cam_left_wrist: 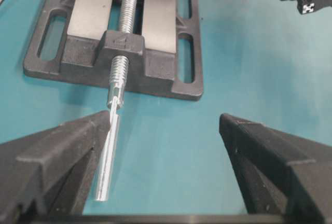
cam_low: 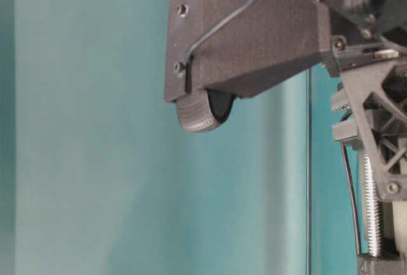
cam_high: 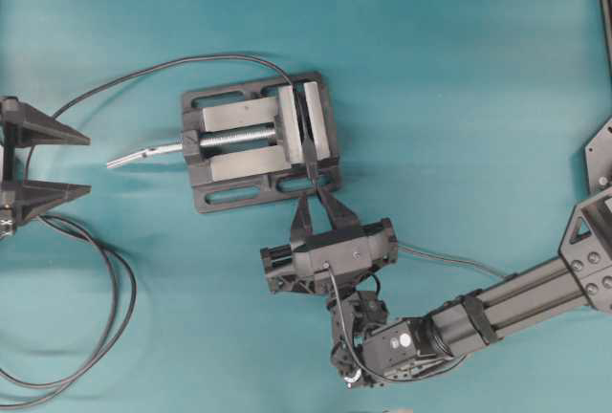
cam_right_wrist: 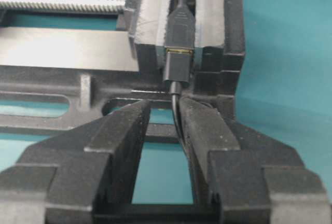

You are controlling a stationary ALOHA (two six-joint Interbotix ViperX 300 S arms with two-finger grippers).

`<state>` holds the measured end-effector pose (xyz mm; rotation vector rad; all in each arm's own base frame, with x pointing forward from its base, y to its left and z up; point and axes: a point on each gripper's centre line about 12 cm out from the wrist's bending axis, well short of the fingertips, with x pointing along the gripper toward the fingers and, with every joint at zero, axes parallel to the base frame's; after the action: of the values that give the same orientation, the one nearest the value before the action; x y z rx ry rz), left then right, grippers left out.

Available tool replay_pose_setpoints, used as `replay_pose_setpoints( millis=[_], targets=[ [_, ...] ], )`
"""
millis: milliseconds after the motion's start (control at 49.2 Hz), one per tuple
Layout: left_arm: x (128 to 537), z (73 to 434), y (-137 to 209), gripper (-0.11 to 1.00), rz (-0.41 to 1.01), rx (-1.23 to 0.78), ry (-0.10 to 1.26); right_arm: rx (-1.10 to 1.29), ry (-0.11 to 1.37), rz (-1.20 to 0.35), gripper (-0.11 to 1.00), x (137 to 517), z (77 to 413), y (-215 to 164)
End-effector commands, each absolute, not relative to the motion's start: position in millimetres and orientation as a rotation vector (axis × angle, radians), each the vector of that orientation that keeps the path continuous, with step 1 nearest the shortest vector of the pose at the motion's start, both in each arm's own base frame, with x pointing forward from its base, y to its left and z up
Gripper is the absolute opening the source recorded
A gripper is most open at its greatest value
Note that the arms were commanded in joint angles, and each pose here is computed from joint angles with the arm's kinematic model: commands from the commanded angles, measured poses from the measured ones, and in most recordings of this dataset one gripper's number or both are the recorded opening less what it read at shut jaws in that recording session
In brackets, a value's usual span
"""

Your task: Insert the USB cable into the fixed female connector.

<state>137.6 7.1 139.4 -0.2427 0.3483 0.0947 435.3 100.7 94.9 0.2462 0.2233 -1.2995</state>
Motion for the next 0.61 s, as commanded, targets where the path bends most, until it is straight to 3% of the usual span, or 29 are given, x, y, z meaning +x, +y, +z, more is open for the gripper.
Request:
replay_pose_setpoints(
  millis=[0,285,590],
  targets=[
    [139.9,143.7,7.5,1.0,0.097,-0.253,0.334,0.301,0.193,-1.286,0.35,436.6,121.3,102.7],
    [139.9,143.7,7.6,1.0,0.098,-0.255,0.334,0.281,0.263,-1.215,0.57,427.2,138.5,99.1],
    [139.9,143.7,7.6,1.0,0.098,-0.255,0.334,0.243,0.326,-1.037,0.59,402.7,154.5,106.5]
  ],
)
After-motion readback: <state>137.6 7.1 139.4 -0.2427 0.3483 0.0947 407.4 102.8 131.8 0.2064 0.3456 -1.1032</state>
